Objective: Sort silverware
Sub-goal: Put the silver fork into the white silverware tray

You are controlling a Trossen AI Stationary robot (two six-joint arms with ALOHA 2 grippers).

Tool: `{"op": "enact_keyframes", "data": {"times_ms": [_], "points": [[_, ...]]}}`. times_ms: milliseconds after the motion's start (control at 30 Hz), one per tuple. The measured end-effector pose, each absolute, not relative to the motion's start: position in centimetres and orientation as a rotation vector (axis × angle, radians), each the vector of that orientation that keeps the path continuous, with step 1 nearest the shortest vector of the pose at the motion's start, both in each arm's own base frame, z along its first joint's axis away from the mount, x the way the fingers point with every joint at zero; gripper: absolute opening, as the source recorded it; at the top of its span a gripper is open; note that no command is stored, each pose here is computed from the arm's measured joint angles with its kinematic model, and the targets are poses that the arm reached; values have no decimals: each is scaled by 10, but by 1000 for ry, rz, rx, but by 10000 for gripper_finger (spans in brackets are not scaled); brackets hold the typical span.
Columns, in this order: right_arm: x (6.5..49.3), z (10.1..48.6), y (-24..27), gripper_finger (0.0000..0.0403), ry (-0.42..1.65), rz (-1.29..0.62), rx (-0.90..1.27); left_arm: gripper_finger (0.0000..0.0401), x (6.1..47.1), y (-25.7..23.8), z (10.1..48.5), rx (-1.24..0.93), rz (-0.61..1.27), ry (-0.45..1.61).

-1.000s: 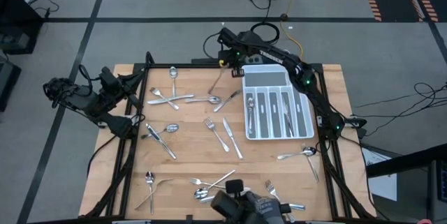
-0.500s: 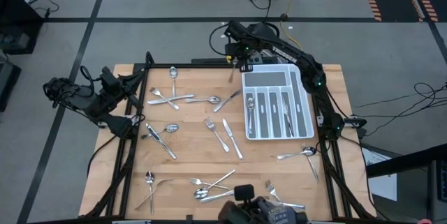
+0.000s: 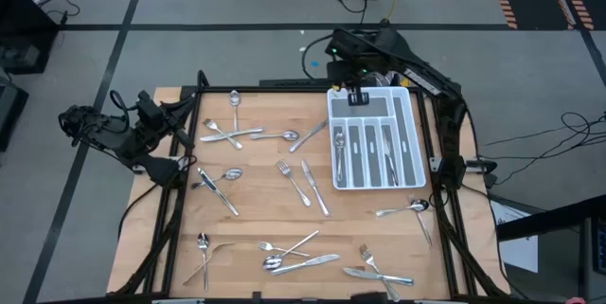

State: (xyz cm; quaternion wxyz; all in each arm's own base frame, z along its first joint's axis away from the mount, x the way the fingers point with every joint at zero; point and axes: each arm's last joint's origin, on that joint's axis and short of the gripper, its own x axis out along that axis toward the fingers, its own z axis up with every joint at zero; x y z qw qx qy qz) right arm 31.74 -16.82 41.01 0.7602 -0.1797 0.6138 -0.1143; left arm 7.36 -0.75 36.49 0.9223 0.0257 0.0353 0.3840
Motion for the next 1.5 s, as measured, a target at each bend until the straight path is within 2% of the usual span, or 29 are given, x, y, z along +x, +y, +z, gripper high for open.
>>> {"op": "enact_keyframes", "data": {"times_ms": [233,567,767,1100,1500], "points": [[300,438,-141,0,1197,-306,-274,15,74,-7,365,52,788,72],[304,443,-118,0,1150,-318,-217,15,74,-7,365,50,788,71],[285,450,-106,0,1130,-348,-160,15,74,-8,365,45,775,70],[237,400,-86,0,1323,-340,-66,15,74,-8,364,31,776,67],[238,359,-74,0,1395,-241,-5,15,74,-8,364,-19,778,46]]}}
